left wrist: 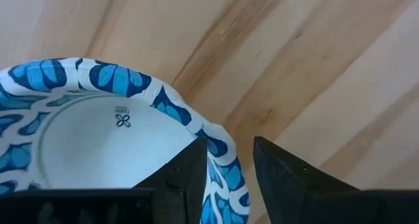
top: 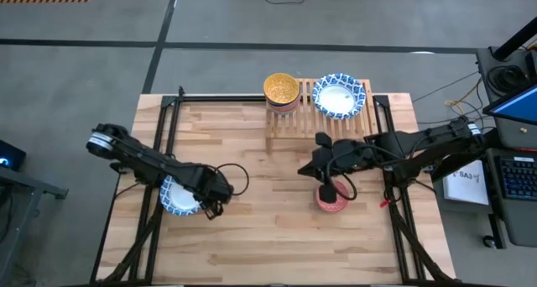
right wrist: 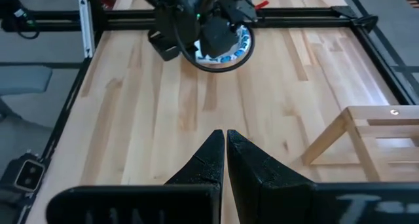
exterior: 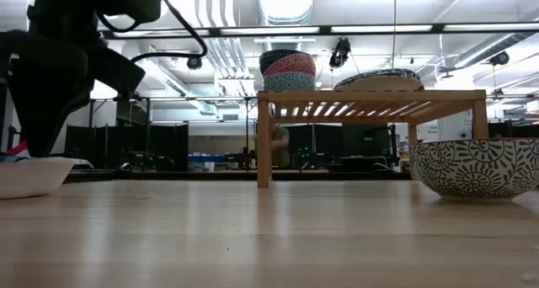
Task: Place and stack bowls onto a shelf
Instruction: Stack the white patterned bowl on top of the white patterned bowls on the shelf
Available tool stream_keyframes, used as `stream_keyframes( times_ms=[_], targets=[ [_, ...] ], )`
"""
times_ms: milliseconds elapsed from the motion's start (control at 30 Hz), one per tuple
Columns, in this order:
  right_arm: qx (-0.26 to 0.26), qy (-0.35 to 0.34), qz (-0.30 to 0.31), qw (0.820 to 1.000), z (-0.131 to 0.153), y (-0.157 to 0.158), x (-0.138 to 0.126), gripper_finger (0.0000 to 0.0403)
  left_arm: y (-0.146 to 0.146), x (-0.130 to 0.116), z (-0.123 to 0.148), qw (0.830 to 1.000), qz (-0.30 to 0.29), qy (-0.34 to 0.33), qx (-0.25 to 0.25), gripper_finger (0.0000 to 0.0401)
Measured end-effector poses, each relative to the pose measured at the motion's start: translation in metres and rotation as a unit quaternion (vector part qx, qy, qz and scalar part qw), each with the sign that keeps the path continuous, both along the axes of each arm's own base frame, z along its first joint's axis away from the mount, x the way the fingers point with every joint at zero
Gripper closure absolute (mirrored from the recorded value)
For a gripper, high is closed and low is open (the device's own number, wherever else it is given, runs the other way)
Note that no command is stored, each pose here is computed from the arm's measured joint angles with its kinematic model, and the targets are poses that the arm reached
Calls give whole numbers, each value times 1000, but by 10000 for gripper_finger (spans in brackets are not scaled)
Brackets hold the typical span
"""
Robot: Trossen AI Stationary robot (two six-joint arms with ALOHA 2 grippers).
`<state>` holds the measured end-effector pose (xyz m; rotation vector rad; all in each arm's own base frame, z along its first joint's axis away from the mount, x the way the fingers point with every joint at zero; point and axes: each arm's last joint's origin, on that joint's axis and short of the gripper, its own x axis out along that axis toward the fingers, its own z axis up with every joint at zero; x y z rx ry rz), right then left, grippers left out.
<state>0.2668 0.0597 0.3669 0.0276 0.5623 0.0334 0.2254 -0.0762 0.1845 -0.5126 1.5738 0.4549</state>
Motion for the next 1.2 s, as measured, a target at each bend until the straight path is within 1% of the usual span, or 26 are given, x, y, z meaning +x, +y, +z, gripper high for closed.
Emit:
stream_keyframes(
  times_ms=[233,333,467,567,700,900,967,1100,1200],
  targets=[
    [-2,9,22,1000,-8,12,-3,394,-5,4,-16,999,3,22,32,292],
    [-6,13,13,1000,-12,17,-4,394,-5,4,-23,998,3,47,42,292],
    [-13,17,0,1000,-17,23,-6,394,-5,-3,-25,994,-4,95,59,292],
    [-19,19,-2,1000,-19,25,-7,394,-7,-7,-24,992,-12,107,64,290],
    [-22,18,-6,1000,-21,25,-7,394,-11,-10,-19,993,-15,94,66,271],
    [-23,21,-15,999,-25,25,-7,394,-16,-12,-23,991,-17,86,105,217],
    [-20,23,-17,999,-27,26,-7,394,-17,-11,-27,990,-14,91,109,204],
    [-18,23,-14,999,-32,29,-7,394,-21,-9,-33,989,-16,93,113,196],
    [-16,28,-16,999,-37,30,-8,394,-22,-9,-34,989,-24,94,113,204]
  ],
)
